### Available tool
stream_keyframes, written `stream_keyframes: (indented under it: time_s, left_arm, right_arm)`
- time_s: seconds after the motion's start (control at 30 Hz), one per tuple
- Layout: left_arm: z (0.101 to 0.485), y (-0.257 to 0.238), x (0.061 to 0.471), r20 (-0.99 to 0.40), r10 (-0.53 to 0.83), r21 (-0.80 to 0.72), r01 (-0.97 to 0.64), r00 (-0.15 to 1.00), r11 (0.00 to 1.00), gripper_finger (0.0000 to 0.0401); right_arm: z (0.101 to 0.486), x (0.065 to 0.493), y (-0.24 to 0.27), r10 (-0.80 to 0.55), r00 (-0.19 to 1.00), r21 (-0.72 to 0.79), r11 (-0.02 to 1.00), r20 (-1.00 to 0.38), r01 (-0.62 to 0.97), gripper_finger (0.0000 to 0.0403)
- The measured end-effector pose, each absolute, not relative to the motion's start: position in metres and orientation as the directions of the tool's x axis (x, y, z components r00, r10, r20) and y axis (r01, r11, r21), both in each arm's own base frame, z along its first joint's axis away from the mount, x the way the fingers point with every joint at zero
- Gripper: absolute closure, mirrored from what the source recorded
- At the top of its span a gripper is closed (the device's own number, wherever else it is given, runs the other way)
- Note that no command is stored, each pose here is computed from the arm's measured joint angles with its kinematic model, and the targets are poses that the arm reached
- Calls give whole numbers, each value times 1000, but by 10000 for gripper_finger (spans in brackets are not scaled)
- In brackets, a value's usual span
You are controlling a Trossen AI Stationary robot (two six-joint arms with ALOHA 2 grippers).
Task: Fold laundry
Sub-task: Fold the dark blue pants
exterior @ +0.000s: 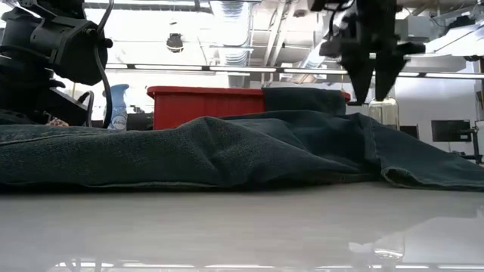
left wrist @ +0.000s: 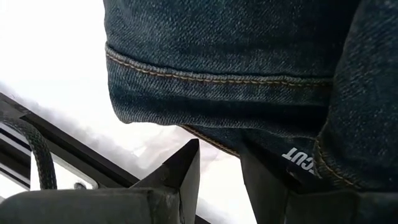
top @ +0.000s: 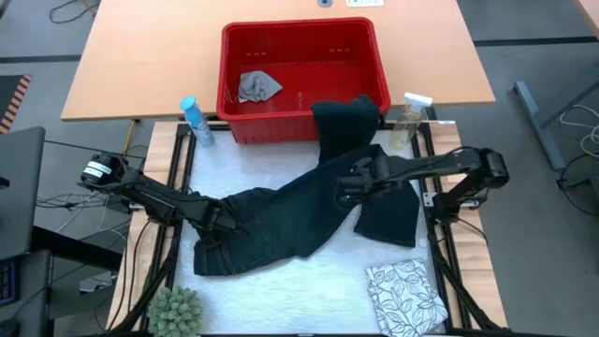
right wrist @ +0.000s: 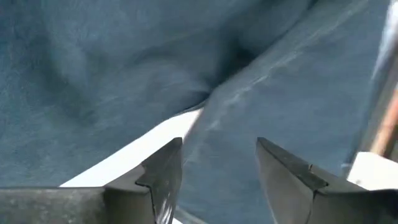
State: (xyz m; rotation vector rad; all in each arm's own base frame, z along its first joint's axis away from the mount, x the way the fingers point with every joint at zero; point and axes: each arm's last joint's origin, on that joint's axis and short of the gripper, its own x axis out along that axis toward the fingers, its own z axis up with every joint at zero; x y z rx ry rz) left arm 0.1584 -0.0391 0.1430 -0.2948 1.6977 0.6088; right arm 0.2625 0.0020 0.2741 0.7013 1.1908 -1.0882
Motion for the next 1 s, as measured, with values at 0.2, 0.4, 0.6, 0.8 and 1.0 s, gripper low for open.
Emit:
stream_keyframes:
  time_s: [0.2,0.4,0.6,0.8,1.0]
  left_arm:
    - [143,-39,158,-967,123,221,-490,-224,843,295]
    - [143,-40,158,-968,100,201,-469,-230,860,295]
    - [143,-40,158,-968,102,200,-460,-230,865,295]
    - [143,-40,159,-969,108,202,-455,-224,867,295]
    - [143,-40,159,-969,108,199,-439,-224,876,295]
  right_arm:
    - [242,266,4,-228,53,-17,295,-972,955,174]
    - [217,264,5,-192,54,3,260,-980,966,174]
    - [198,261,5,-179,68,25,231,-981,973,174]
    - [180,255,4,-185,11,-32,227,-983,973,174]
    - [155,263,6,-161,-79,-118,249,-984,961,184]
